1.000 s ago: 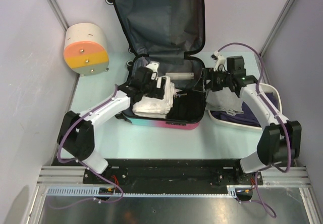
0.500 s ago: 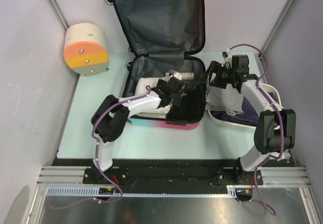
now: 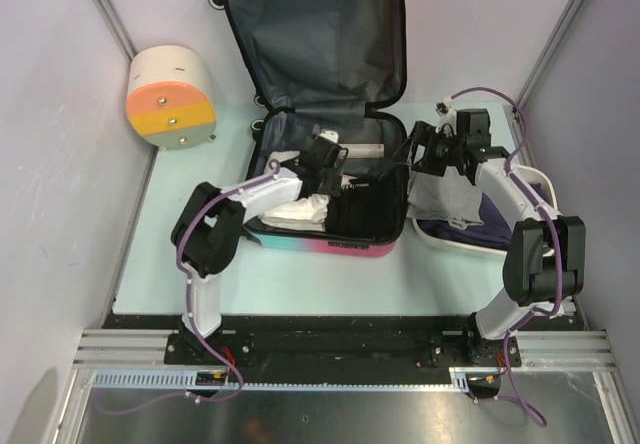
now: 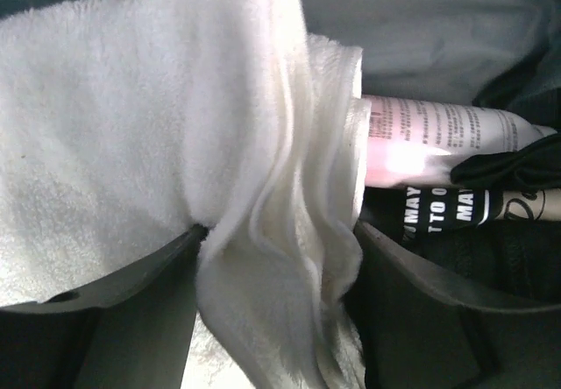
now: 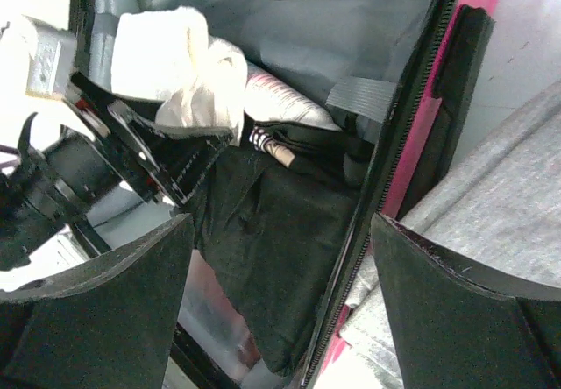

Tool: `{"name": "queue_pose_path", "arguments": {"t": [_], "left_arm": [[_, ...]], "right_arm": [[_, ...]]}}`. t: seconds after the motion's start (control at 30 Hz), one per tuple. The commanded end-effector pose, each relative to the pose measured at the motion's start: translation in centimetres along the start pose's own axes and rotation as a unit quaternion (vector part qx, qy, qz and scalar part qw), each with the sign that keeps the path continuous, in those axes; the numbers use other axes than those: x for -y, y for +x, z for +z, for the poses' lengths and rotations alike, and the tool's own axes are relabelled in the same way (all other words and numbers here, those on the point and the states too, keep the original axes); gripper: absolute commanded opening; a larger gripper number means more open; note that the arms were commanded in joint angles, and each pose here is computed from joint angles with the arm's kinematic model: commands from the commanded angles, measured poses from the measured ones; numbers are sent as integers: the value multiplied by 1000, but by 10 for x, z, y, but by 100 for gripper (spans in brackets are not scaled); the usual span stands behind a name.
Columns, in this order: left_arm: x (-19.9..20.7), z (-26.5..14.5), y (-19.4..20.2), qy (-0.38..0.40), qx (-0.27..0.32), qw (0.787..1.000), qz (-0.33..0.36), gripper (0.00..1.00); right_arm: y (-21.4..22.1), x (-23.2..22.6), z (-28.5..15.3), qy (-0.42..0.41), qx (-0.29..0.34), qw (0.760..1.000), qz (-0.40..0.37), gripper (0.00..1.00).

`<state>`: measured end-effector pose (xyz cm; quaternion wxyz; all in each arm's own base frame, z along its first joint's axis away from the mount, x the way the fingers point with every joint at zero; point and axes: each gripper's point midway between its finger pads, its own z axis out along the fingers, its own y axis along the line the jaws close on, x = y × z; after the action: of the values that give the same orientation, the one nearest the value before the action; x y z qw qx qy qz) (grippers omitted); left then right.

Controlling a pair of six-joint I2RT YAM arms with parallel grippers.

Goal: Open, take out, and arrange the luggage

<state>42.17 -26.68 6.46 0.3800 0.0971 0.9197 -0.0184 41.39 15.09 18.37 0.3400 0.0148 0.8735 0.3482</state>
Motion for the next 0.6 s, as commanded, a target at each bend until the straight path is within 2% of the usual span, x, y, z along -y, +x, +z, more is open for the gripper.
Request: {"name": "queue_pose_path", "arguments": {"t": [0.0,0.13,0.23,0.37,0.57], "left_arm": [[-22,-2,-9,44,-17,996,-77,74],[-20,-1,-11,51,-16,995,-81,80],[-18,4,-13,49,-15,994,-93,83],[-19,12,-15,31,-12,994,-100,87],[-32,27,-4,-22,-17,997,-75,81]], "right_arm": [[-5,-33,-1,-44,1,999,-30,85],[22,-54,12,-71,-33,996,-52,78],[51,-70,24,-91,-70,991,-68,65],[79,-74,42,-93,-101,987,-80,61],[101,-43,64,-41,-135,989,-40,57]]}}
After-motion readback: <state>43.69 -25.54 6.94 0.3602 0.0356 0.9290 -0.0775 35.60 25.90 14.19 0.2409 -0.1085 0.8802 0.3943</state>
